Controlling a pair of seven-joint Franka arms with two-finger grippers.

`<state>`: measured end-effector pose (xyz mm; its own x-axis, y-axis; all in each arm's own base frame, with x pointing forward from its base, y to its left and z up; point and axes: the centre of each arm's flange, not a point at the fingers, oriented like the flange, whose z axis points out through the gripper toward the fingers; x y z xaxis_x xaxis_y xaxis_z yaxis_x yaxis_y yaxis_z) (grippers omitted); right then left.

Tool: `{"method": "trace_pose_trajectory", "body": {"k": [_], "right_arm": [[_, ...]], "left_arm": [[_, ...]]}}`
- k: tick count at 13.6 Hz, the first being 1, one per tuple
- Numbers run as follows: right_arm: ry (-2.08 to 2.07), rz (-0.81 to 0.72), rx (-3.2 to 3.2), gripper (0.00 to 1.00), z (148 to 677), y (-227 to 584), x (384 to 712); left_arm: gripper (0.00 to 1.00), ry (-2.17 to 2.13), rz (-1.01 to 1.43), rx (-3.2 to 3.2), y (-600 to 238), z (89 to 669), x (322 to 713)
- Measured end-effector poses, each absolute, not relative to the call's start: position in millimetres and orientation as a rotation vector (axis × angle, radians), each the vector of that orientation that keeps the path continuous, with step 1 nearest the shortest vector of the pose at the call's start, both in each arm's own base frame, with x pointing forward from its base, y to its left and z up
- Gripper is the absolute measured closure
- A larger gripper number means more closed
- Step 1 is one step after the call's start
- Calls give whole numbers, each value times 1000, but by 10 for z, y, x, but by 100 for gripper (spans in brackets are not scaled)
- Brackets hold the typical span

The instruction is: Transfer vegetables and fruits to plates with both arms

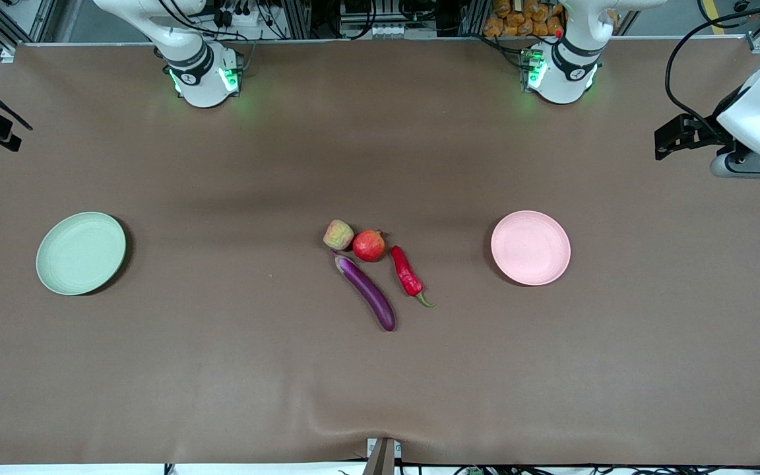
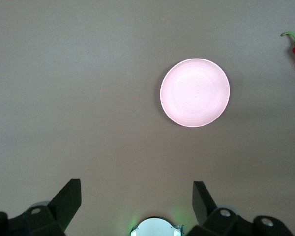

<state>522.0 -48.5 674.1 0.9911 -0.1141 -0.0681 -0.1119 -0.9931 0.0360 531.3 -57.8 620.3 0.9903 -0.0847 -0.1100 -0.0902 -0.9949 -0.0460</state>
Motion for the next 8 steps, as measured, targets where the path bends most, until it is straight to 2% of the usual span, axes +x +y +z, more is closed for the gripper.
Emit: {"method": "trace_pose_trajectory", "body": {"k": [8], "right_arm": [[-174,-111,3104,0,6740,-476,5220]], "left_arm": [[0,136,172,-3083,-579,6185,5323]]}}
